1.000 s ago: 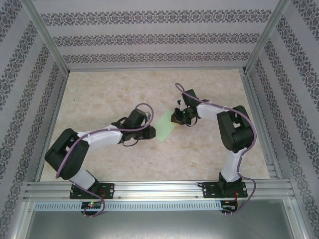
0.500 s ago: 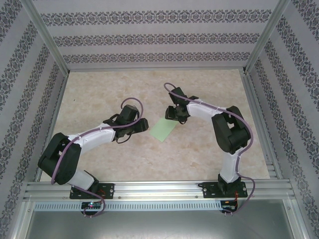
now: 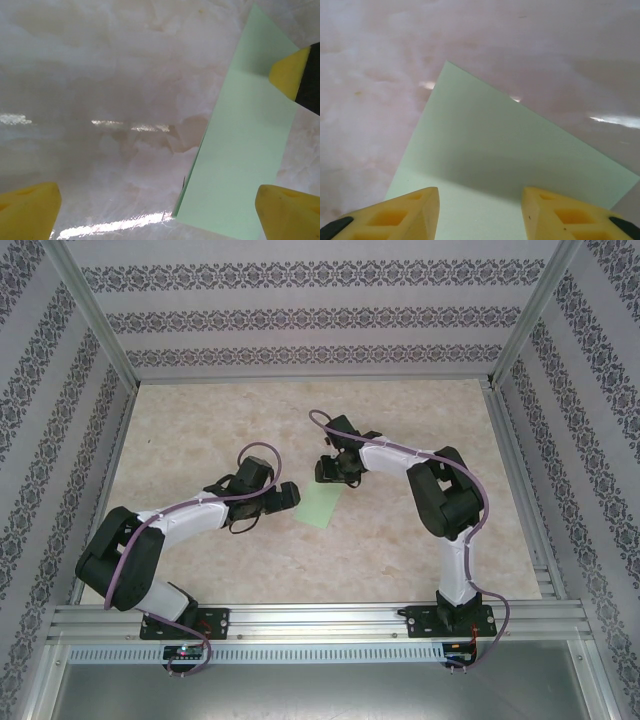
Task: Fold a paper plane with a square sheet of paper (pick it up from the middle)
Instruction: Rotate the square sheet of paper at the center of the table.
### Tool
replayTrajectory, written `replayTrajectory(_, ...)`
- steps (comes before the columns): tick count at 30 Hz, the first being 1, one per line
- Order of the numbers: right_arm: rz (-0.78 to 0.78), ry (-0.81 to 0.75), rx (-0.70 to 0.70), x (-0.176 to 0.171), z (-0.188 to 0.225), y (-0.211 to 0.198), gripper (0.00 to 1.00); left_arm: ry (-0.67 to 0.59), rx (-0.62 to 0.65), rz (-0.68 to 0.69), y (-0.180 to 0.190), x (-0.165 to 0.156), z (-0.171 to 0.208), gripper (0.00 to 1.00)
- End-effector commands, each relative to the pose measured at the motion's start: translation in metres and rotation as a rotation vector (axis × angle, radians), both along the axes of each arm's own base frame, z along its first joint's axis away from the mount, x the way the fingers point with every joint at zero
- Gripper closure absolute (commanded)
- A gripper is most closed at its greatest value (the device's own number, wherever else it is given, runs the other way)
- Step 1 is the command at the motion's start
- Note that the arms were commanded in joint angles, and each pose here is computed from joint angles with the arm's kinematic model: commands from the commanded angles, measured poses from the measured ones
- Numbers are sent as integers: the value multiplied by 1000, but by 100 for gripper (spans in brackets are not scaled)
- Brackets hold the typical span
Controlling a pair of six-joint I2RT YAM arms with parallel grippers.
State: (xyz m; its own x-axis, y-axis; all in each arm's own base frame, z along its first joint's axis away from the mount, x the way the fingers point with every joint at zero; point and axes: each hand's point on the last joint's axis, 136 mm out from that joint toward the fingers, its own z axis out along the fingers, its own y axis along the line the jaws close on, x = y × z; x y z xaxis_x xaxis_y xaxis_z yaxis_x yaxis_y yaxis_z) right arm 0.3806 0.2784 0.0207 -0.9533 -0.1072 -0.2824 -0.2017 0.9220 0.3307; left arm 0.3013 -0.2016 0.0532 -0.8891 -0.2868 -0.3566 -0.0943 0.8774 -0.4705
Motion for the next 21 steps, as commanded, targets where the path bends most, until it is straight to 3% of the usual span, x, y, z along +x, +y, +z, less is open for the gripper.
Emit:
replayTrajectory(1,137,47,120,-16,-6,32,53,-11,-103,-21,-13,1,12,0)
replayTrajectory(4,128,16,124,-9,7,31,53,36,-165,-48,-23,-8,8,0)
replayTrajectory(11,3,-63,169,-1,61,20,52,142,-217,-106,-43,-30,5,14)
replayTrajectory(16,-87,-37,79,0,41,-2,53,175,-194,-127,-50,-37,0,23)
replayTrajectory(21,-86,8,94,2,24,-2,53,205,-191,-138,-53,-39,-10,24)
